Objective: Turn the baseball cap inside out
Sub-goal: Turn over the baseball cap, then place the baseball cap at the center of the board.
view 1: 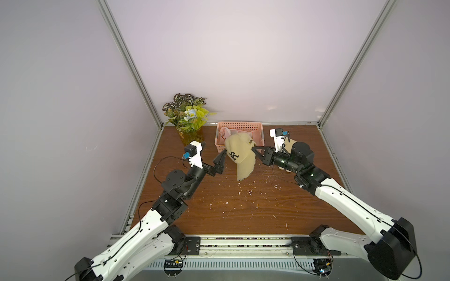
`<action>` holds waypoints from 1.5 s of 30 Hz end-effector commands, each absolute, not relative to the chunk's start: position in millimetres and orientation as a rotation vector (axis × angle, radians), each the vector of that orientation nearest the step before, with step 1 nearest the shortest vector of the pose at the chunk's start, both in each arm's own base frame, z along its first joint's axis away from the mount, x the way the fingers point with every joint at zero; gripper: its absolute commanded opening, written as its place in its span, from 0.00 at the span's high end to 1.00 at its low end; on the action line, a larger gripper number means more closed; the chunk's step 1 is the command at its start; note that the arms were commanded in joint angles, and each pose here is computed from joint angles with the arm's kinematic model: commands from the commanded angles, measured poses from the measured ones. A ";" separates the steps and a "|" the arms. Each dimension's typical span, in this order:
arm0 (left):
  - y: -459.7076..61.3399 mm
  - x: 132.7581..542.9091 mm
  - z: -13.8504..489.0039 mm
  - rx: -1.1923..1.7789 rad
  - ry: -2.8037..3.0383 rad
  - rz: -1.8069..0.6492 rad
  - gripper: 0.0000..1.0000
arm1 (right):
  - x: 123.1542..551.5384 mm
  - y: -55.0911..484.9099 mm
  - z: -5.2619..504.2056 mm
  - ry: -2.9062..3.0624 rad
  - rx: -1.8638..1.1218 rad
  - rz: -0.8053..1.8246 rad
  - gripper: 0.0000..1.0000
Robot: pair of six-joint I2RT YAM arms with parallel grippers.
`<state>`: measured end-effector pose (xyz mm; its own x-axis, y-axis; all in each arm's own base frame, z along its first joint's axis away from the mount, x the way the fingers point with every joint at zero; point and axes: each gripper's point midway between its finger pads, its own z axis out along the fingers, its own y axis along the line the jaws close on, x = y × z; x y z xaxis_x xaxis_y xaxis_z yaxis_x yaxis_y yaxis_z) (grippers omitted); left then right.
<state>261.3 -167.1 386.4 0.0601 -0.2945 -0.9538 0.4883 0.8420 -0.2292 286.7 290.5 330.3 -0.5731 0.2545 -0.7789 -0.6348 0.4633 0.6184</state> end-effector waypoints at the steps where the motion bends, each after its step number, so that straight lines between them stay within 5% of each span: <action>1: -150.9 262.2 365.4 0.027 1.529 -0.607 0.01 | 277.1 310.3 341.3 1.705 -0.411 1.218 1.00; 19: -133.6 240.9 350.6 -0.043 1.571 -0.671 0.01 | 238.3 403.6 266.5 1.729 -0.549 1.241 1.00; 35: -154.9 250.0 333.0 -0.007 1.620 -0.727 0.02 | 249.1 336.6 157.0 1.908 -0.339 0.941 1.00; 45: -160.8 253.8 327.8 0.000 1.636 -0.736 0.02 | 246.3 344.3 122.1 1.990 -0.361 0.896 1.00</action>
<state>255.7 -155.7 325.8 -0.2187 -0.3846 -0.8968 0.3776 0.8141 -0.4412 250.3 341.3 142.1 -0.5373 0.1515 -0.8297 -0.5657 0.6649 0.4877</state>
